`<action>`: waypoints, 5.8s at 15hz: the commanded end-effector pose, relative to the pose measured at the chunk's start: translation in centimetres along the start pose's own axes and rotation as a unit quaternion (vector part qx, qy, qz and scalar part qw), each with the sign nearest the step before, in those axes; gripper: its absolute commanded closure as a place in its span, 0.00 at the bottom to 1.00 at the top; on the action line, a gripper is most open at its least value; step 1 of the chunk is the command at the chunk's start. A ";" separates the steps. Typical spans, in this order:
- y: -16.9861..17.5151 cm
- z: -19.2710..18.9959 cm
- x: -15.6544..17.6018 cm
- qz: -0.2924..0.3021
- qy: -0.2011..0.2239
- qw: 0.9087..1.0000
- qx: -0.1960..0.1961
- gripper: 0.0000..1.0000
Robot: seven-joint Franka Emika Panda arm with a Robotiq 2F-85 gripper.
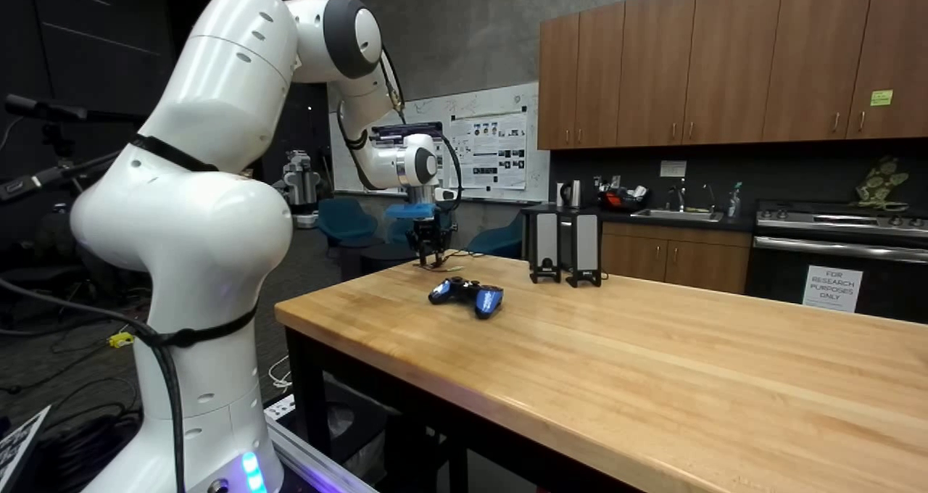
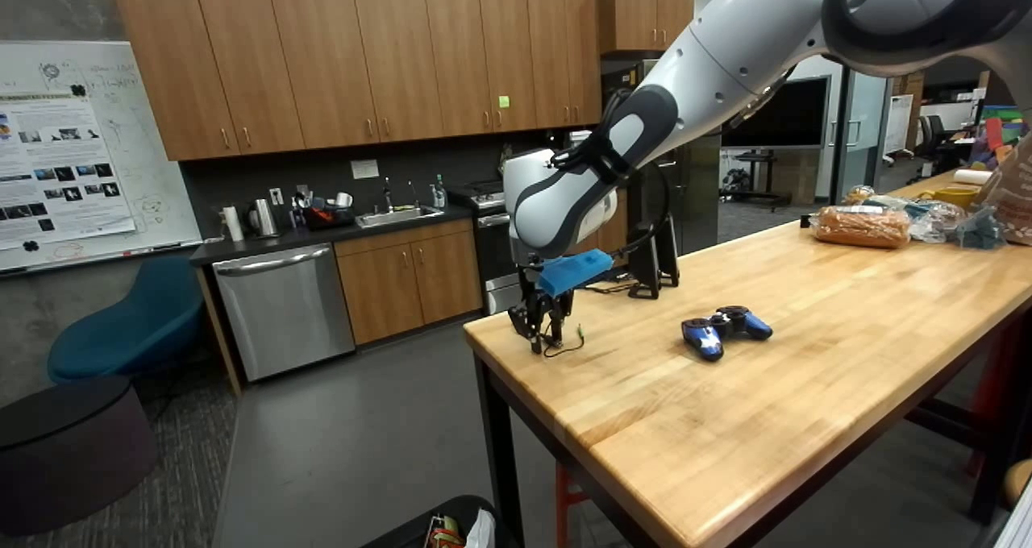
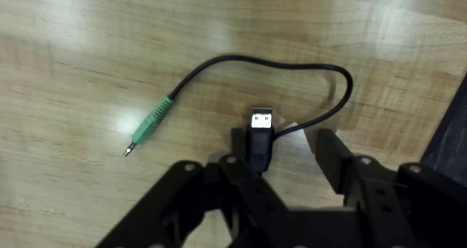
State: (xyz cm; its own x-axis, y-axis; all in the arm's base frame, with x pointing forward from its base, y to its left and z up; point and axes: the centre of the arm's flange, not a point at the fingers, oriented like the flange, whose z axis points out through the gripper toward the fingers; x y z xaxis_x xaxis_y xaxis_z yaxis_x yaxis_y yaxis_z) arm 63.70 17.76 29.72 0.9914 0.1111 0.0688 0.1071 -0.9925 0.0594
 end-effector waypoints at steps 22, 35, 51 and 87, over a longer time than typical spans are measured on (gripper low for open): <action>0.6 -4.1 -7.4 -0.015 0.008 1.000 -0.001 0.95; 1.4 -8.1 -22.0 -0.011 0.036 0.999 -0.021 0.95; -2.0 -13.6 -32.2 -0.029 0.087 0.993 -0.069 0.95; -10.6 -3.5 -39.0 -0.089 -0.221 0.971 -0.025 0.95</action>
State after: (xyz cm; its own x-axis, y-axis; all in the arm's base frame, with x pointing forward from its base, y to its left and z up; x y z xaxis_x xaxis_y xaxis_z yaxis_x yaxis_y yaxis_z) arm 24.65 23.76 30.54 0.9058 0.2340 -0.3534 0.2864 -0.9525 0.1035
